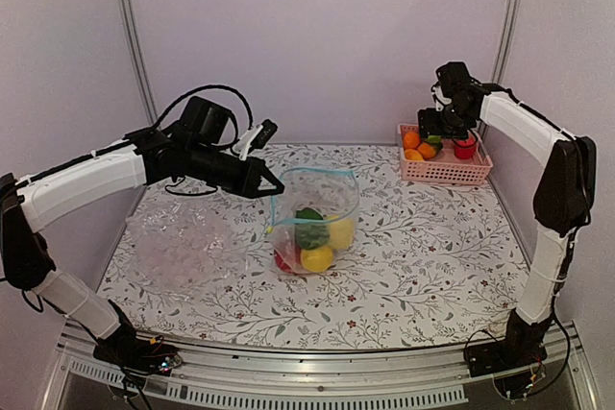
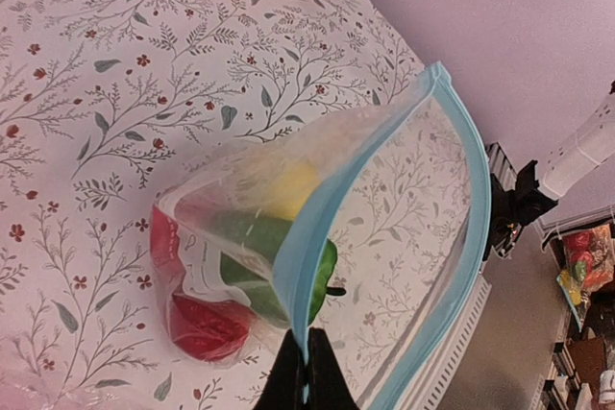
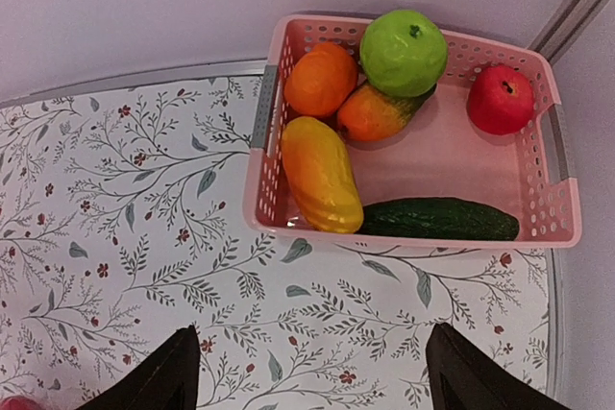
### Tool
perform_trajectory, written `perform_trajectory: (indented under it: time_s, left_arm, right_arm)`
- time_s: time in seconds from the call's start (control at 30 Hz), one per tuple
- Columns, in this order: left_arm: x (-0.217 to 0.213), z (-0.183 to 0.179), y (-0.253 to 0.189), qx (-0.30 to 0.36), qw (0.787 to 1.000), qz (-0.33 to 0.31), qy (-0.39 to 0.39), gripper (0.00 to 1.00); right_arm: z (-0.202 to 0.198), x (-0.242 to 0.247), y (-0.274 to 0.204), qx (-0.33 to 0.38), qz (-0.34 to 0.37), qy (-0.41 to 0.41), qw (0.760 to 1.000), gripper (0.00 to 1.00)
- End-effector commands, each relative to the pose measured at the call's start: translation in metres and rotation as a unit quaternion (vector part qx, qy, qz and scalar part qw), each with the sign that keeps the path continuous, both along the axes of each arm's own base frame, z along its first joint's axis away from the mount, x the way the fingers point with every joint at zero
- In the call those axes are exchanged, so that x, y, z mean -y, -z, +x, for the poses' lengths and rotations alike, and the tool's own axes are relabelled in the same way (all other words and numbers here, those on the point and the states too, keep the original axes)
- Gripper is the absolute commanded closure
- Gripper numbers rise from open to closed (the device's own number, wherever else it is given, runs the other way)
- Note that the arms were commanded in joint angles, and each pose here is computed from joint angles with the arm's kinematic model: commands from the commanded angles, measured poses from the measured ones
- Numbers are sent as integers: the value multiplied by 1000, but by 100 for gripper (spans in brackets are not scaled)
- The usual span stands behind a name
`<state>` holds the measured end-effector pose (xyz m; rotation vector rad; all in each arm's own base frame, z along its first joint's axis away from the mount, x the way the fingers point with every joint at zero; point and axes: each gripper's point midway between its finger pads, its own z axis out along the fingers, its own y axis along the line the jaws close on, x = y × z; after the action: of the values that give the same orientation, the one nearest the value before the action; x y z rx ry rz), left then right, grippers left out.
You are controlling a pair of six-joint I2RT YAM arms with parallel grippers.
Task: Place the food in the zip-top bag and seal the zipper
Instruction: Pick up the fake fruit from the bin.
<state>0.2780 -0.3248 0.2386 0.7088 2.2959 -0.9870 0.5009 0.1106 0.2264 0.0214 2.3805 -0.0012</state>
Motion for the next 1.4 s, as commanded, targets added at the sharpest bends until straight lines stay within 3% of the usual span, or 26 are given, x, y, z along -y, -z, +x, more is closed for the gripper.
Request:
perform_trajectory:
  time_s: [0.0,0.37,0.73,1.13,1.37]
  left_arm:
    - [1,-5,-9,16,1000,-3,8,100]
    - [1,-4,-6,14,1000,0,8,100]
    - [3,-3,2,5,1000,5,8,100]
    - [3,-3,3,3,1000,6,8,100]
    - [3,-3,2,3,1000,5,9,100]
  right_arm:
    - [28,1,12,-29,20,-34,999,19]
    - [63,21,106,-117,9,-52,992,22]
    - [92,21,132,-119,-4,-63,991,22]
    - [88,9,174,-159,10,-99,982,23]
    - [88,6,190,-173,17,-105,979,30]
